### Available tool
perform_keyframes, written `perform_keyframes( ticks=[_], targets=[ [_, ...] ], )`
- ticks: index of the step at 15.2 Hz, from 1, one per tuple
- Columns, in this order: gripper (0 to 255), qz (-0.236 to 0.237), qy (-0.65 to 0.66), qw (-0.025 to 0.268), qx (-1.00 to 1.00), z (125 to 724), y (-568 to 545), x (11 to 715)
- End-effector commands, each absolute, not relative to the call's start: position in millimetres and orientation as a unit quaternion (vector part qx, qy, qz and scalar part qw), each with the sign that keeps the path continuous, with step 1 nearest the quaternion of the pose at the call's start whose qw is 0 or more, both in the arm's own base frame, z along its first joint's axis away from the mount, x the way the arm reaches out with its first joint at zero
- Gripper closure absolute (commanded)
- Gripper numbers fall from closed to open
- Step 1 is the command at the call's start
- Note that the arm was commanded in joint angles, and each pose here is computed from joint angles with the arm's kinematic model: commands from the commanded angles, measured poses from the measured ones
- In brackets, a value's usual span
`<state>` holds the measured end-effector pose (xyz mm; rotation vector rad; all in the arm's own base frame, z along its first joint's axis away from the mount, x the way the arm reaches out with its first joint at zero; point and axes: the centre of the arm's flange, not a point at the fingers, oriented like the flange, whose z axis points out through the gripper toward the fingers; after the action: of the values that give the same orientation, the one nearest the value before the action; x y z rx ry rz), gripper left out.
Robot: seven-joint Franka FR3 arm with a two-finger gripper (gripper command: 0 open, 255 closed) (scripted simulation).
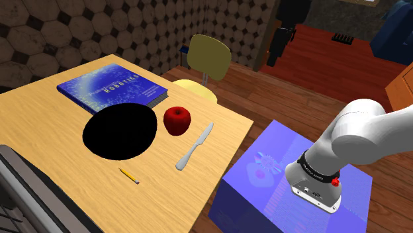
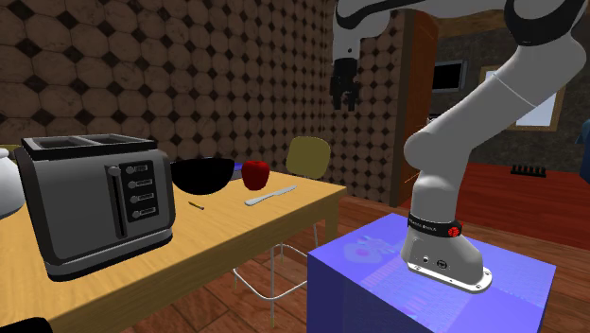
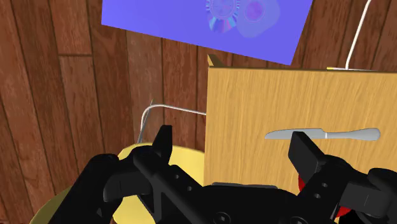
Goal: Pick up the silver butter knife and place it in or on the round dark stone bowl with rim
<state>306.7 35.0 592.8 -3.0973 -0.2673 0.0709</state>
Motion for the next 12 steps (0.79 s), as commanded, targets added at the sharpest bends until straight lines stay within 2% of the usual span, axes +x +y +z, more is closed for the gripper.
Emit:
perform_keyframes(
  ticks=[1, 12],
  targets=[
    [0, 0.023, -0.086, 0.016, -0.996, 592.8, 35.0, 306.7],
    [0, -0.037, -0.388, 0.027, -0.921, 495.9, 113.4, 355.3]
  ],
)
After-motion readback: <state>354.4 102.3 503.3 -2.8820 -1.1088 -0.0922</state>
